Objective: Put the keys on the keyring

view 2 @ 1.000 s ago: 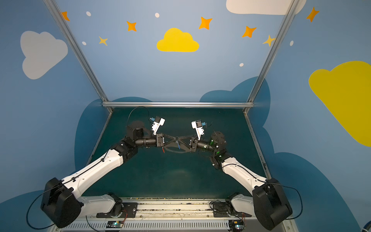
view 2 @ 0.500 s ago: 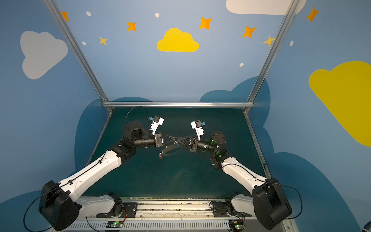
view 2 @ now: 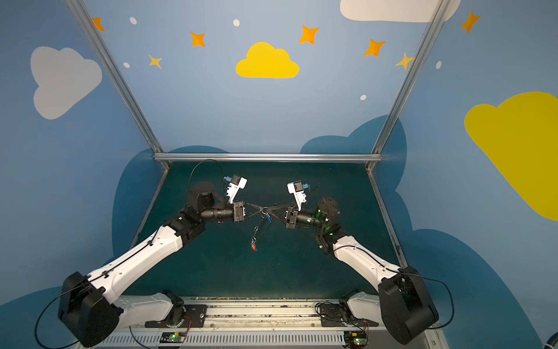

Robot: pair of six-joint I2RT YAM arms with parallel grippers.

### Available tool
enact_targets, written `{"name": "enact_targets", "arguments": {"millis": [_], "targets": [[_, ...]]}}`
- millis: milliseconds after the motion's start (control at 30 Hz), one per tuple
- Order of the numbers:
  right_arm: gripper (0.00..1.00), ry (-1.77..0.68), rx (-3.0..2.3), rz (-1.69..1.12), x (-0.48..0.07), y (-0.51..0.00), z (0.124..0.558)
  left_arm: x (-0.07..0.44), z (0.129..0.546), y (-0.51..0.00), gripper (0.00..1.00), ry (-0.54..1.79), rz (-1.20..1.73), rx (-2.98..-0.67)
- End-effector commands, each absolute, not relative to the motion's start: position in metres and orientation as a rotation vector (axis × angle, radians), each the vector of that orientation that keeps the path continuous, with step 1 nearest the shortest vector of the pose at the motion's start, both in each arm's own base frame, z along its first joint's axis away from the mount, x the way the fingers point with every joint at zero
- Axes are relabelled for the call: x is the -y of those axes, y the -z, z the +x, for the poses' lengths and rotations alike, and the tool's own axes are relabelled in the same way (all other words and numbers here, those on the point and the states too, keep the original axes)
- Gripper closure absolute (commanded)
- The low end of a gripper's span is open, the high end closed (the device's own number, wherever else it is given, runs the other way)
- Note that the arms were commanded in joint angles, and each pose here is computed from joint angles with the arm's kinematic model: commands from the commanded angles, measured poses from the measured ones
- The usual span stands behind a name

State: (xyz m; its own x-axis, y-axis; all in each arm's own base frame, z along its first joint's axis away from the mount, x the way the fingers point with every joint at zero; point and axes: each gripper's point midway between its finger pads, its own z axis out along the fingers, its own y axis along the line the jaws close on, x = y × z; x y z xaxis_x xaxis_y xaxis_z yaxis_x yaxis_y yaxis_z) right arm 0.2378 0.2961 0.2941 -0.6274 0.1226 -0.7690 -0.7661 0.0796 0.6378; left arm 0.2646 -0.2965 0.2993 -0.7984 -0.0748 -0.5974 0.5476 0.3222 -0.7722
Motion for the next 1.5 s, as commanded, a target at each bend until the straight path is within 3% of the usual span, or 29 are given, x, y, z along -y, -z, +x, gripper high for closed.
{"name": "enact_targets", "arguments": {"millis": [0, 133, 200, 367, 500, 567, 1033, 1233, 1367, 1400, 1467], "targets": [[1.00, -1.590, -1.665, -0.659, -0.298, -0.303, 0.241, 0.300, 0.261, -0.311, 0.96, 1.473, 0.457, -2.041], [0.79, -1.519, -1.731, -0.592, -0.290, -0.293, 0.252, 0.295, 0.270, -0.295, 0.96, 1.359, 0.385, -2.144], [0.75, -1.469, -1.757, -0.560, -0.285, -0.289, 0.256, 0.292, 0.274, -0.286, 0.96, 1.315, 0.351, -2.196], [0.77, -1.278, -1.849, -0.474, -0.268, -0.271, 0.265, 0.286, 0.284, -0.266, 0.96, 1.217, 0.245, -2.313], [0.91, -1.269, -1.839, -0.492, -0.266, -0.261, 0.254, 0.281, 0.289, -0.256, 0.96, 1.170, 0.160, -2.367], [0.93, -1.306, -1.835, -0.554, -0.274, -0.259, 0.245, 0.280, 0.291, -0.252, 0.96, 1.157, 0.128, -2.387], [0.65, -1.430, -1.890, -0.620, -0.310, -0.224, 0.238, 0.288, 0.291, -0.254, 0.96, 1.258, 0.063, -2.385], [0.65, -1.372, -1.930, -0.593, -0.309, -0.213, 0.244, 0.275, 0.293, -0.237, 0.96, 1.148, 0.014, -2.427], [0.66, -1.158, -2.042, -0.449, -0.283, -0.193, 0.262, 0.268, 0.294, -0.216, 0.96, 1.074, -0.016, -2.487], [0.66, -1.104, -2.074, -0.413, -0.274, -0.187, 0.267, 0.267, 0.295, -0.209, 0.95, 1.059, -0.026, -2.510], [0.64, -1.035, -2.127, -0.354, -0.258, -0.176, 0.273, 0.264, 0.297, -0.194, 0.80, 1.007, -0.048, -2.555]]}}
